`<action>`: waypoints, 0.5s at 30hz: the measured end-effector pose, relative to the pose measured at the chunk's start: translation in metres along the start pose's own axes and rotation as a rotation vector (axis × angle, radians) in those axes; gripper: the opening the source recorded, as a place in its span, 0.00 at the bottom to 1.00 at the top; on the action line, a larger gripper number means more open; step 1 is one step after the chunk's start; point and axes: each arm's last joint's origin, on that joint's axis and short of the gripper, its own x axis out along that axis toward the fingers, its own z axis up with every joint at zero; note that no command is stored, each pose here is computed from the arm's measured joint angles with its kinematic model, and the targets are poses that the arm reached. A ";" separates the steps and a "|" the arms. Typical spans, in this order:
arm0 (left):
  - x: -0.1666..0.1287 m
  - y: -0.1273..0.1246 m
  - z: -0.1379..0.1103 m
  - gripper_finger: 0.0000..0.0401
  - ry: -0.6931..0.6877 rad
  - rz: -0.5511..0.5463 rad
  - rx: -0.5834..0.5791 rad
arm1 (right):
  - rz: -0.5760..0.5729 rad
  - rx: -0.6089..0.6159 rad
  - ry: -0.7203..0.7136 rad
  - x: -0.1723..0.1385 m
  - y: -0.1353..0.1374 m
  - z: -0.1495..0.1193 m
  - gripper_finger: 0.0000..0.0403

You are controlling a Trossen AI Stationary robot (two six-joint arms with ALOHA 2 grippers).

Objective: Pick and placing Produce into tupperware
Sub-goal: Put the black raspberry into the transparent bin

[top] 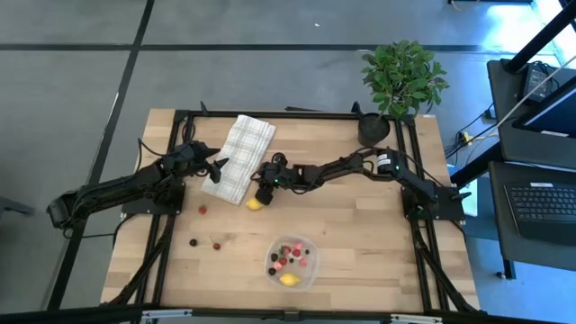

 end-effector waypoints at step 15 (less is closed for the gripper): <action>0.000 0.000 0.000 0.62 0.001 -0.002 0.000 | 0.020 0.052 0.017 0.000 0.000 -0.001 0.37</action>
